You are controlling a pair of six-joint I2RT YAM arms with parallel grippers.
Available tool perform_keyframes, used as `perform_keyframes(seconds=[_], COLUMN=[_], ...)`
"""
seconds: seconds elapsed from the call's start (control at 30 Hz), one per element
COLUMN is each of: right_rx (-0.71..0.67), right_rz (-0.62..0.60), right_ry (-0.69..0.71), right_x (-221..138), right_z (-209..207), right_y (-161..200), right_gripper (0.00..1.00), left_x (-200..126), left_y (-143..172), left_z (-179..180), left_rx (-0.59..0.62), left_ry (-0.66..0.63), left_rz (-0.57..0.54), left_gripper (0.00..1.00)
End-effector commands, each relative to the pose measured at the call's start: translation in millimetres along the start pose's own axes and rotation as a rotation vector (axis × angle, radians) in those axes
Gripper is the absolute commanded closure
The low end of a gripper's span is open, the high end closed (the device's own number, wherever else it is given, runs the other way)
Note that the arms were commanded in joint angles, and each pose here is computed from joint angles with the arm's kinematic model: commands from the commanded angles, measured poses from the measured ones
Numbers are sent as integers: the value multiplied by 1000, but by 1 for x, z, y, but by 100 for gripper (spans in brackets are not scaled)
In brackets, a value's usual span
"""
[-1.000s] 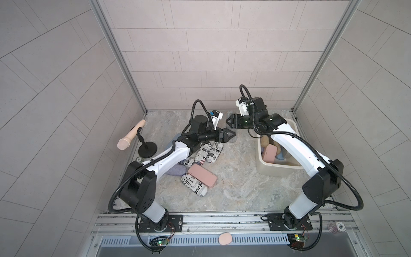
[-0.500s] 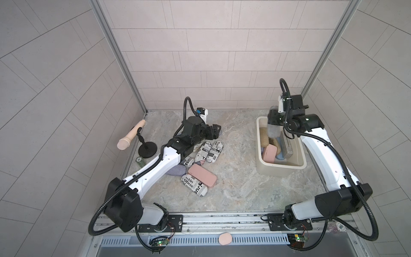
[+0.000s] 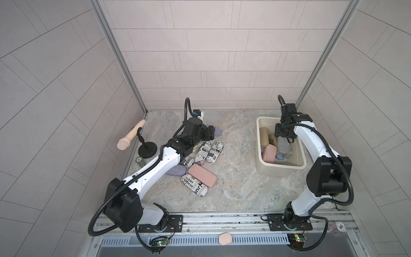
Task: Put the glasses cases into the storage boxes
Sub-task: Place the glasses case in the storage box.
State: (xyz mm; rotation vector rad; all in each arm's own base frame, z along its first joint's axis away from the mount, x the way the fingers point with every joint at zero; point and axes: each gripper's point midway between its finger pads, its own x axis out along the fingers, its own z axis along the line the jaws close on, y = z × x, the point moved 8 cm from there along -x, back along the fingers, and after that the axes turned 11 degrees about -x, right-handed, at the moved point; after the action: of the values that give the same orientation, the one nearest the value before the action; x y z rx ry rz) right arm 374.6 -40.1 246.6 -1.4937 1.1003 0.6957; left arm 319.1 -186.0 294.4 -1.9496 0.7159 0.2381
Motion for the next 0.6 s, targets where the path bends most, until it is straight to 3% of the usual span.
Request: perform_keyframes(seconds=[0.0,0.33,0.57], right_rx=[-47,-46,-42], right_rz=[77,90,52], right_ry=[65,25,16], right_x=[12,32,8], right_z=[-4,3,4], right_y=[-2,-12,-22], right_gripper=[38,29,23], left_x=[-9,-8,-8], left_y=[-12,-12,-13], left_z=[-7,-7,-7], left_rx=[1,10,13], left_ry=[14,12,12], left_rz=[-34,-21,-23], left_gripper=[22,22,22])
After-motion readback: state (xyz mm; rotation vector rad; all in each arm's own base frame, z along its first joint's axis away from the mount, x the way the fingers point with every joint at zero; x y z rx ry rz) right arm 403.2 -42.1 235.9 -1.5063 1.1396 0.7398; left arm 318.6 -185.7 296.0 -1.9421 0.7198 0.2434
